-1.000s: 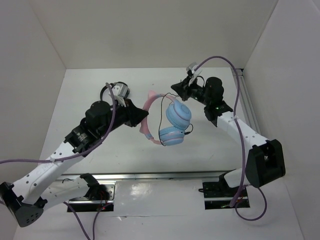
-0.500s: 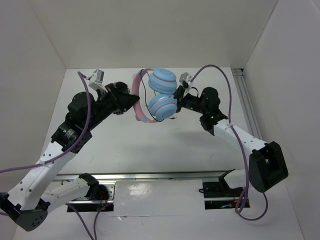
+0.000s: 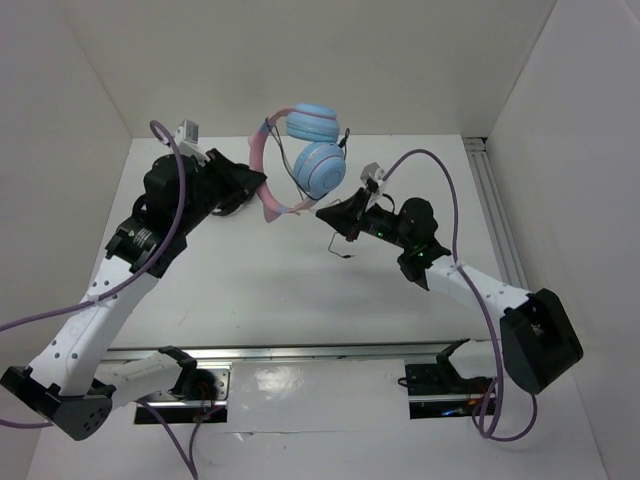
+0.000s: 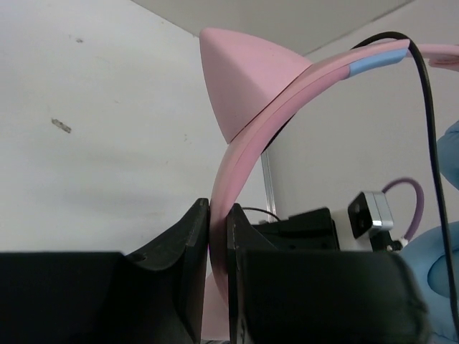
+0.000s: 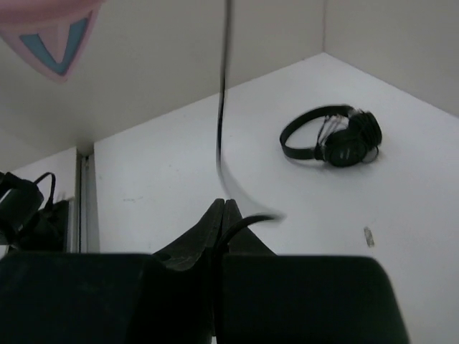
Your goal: Wrap the headphones
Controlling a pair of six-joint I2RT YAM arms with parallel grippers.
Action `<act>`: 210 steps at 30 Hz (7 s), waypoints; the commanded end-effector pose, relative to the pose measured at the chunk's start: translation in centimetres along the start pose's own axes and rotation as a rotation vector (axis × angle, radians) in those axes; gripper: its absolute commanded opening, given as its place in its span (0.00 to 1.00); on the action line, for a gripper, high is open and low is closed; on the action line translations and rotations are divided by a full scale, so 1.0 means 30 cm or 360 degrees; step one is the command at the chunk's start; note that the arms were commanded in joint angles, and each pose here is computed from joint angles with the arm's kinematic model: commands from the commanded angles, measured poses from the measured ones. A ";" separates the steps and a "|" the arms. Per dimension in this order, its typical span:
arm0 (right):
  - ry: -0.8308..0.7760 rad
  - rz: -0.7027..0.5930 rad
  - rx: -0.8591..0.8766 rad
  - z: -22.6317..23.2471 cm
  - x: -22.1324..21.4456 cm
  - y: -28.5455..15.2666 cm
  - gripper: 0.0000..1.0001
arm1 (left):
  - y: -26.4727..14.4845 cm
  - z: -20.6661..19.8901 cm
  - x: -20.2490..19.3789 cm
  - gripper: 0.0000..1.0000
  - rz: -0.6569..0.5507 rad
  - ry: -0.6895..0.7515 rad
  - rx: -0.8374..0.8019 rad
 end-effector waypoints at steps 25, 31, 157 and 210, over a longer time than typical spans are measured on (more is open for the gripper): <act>-0.0060 0.0152 0.0781 0.564 -0.031 -0.011 0.00 | -0.021 0.219 0.261 0.00 -0.0563 -0.0187 0.0633; -0.0081 0.0210 0.0850 0.658 -0.021 0.002 0.00 | -0.002 0.333 0.224 0.00 -0.0558 -0.0052 0.0914; -0.0754 -0.0055 -0.0648 0.038 0.384 -0.114 0.07 | -0.489 -0.214 -0.117 0.00 0.0060 0.1413 -0.0739; -0.0030 -0.0403 0.0197 0.310 0.078 -0.139 0.12 | -0.106 -0.182 -0.039 0.00 -0.0562 0.0282 0.0145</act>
Point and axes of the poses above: each gripper's point midway between its finger pads, its own y axis out along the fingers, its own z axis along the line the jaws close on, x = y × z, the point moved 2 cm from there along -y, back along the fingers, and after that the axes turned 1 degree about y, right-handed, at the moved point
